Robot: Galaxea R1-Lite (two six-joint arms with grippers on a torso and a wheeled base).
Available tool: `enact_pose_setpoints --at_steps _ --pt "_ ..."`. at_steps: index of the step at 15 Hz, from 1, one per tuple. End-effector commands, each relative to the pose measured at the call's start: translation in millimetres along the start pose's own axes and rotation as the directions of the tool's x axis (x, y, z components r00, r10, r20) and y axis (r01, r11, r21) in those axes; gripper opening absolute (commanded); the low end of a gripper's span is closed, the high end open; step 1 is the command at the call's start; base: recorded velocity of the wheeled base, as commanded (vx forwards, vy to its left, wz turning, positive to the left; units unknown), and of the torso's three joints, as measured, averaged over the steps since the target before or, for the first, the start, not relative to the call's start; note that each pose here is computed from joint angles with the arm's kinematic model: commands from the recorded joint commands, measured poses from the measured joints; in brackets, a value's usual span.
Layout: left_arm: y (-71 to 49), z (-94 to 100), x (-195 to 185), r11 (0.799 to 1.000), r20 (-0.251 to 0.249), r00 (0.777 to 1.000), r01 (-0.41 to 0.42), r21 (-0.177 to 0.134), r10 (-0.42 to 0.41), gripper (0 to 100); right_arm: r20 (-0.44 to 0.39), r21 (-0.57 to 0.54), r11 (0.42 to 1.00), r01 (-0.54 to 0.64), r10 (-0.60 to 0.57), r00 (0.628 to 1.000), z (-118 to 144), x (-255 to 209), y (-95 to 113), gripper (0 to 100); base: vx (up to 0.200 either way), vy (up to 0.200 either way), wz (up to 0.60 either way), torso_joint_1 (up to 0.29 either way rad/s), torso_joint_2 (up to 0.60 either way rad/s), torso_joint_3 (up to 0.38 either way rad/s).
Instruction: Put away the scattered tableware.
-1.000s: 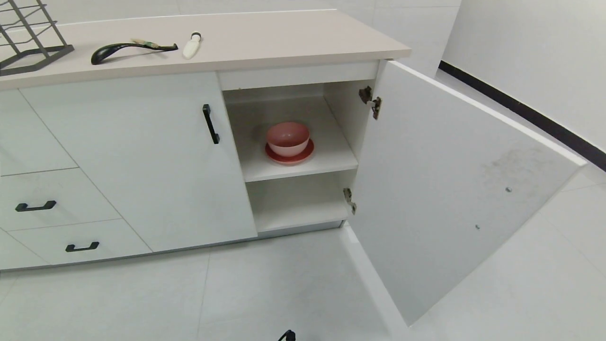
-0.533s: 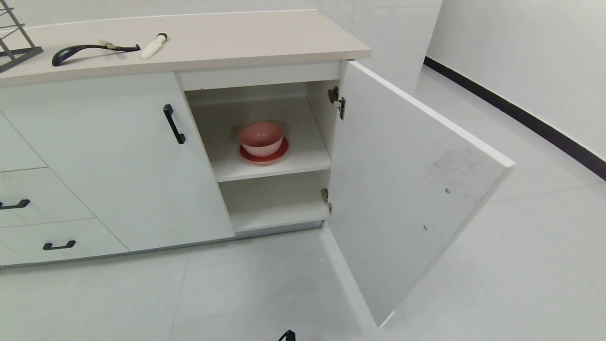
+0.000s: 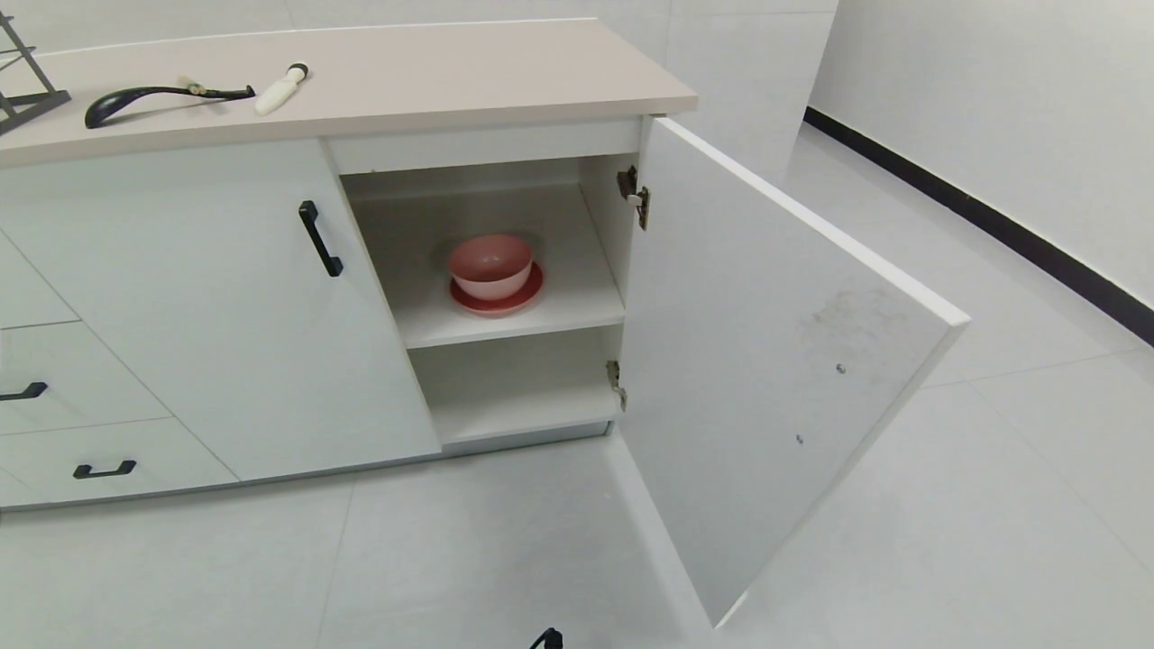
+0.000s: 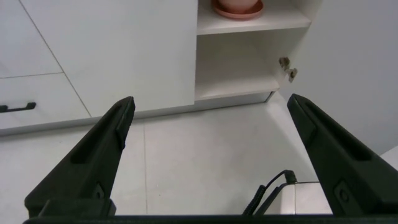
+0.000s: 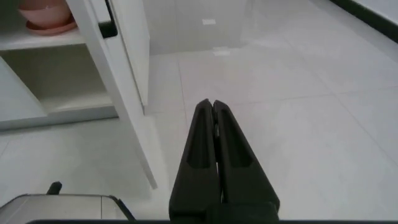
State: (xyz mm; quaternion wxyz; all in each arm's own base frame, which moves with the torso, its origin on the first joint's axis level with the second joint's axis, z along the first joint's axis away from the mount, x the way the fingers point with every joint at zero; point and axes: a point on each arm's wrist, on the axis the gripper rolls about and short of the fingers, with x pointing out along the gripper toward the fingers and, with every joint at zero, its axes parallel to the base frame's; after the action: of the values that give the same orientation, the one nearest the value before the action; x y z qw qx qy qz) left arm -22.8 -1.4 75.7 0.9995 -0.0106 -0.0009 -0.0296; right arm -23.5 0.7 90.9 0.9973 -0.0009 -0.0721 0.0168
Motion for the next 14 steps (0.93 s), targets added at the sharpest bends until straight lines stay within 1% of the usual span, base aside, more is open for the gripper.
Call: enact_pose_setpoints --at_steps 1,2,3,4,5,6,7,8,9,10,11,12,13,14 --pt "0.0 0.1 0 1.000 0.001 1.000 -0.001 0.001 0.001 100 0.220 -0.024 1.000 -0.011 0.016 0.975 23 -2 0 0 0.000 0.000 0.00 0.000 0.00 0.000" --pt "-0.1 -0.1 0 1.000 -0.001 1.000 0.002 0.010 -0.002 100 0.249 -0.051 0.997 -0.053 0.064 0.966 28 -3 2 0 -0.200 0.000 0.00 0.002 0.00 -0.002" --pt "-0.1 -0.2 0 1.000 -0.002 1.000 0.002 0.017 -0.002 100 0.206 -0.051 0.991 -0.128 0.135 0.969 36 -1 3 0 -0.200 0.000 0.00 0.007 0.00 0.002" --pt "-0.1 -0.2 0 1.000 -0.002 1.000 0.002 0.017 -0.002 100 0.137 -0.021 0.985 -0.173 0.174 0.975 44 7 3 0 -0.200 0.000 0.00 0.002 0.01 0.002" --pt "-0.1 -0.2 0 1.000 -0.002 1.000 0.002 0.015 -0.002 100 0.037 0.001 0.975 -0.224 0.224 0.974 70 33 2 0 0.000 0.000 0.00 0.000 0.00 0.000" --pt "0.0 -0.1 0 1.000 -0.001 1.000 0.001 0.012 -0.001 100 0.017 -0.008 0.973 -0.230 0.230 0.973 81 43 3 0 0.000 0.000 0.00 0.000 0.00 0.000" --pt "0.0 -0.1 0 1.000 -0.001 1.000 0.001 0.014 -0.001 100 -0.028 -0.014 0.970 -0.243 0.243 0.970 105 69 4 0 0.000 0.000 0.00 0.000 0.00 0.000" --pt "0.0 -0.1 0 1.000 -0.001 1.000 0.001 0.014 -0.001 100 -0.112 0.004 0.962 -0.274 0.273 0.956 123 113 6 0 0.000 0.000 0.00 0.000 0.00 0.000" --pt "0.0 -0.1 0 1.000 -0.001 1.000 -0.001 0.010 0.001 100 -0.170 0.019 0.954 -0.298 0.297 0.940 124 137 8 0 0.000 0.000 0.00 0.000 0.00 0.000" --pt "0.1 -0.1 0 1.000 -0.001 1.000 -0.004 0.007 0.004 100 -0.214 0.026 0.939 -0.343 0.340 0.916 121 155 11 0 0.000 0.000 0.00 0.000 0.00 0.000" --pt "0.1 -0.1 0 1.000 -0.001 1.000 -0.007 0.007 0.007 100 -0.245 0.006 0.927 -0.375 0.365 0.898 119 169 13 0 0.000 0.000 0.00 0.000 0.00 0.000" --pt "0.1 -0.1 0 1.000 -0.001 1.000 -0.007 0.007 0.007 100 -0.260 -0.008 0.926 -0.376 0.362 0.895 118 176 14 0 0.000 0.000 0.00 0.000 0.00 0.000" --pt "0.1 -0.1 0 1.000 -0.001 1.000 -0.007 0.007 0.007 100 -0.269 -0.051 0.923 -0.381 0.354 0.896 114 187 14 0 0.000 0.000 0.00 0.000 0.00 0.000" --pt "0.1 -0.1 0 1.000 -0.001 1.000 -0.007 0.007 0.007 100 -0.239 -0.120 0.912 -0.393 0.357 0.903 107 198 15 0 0.000 0.000 0.00 0.000 0.00 0.000"
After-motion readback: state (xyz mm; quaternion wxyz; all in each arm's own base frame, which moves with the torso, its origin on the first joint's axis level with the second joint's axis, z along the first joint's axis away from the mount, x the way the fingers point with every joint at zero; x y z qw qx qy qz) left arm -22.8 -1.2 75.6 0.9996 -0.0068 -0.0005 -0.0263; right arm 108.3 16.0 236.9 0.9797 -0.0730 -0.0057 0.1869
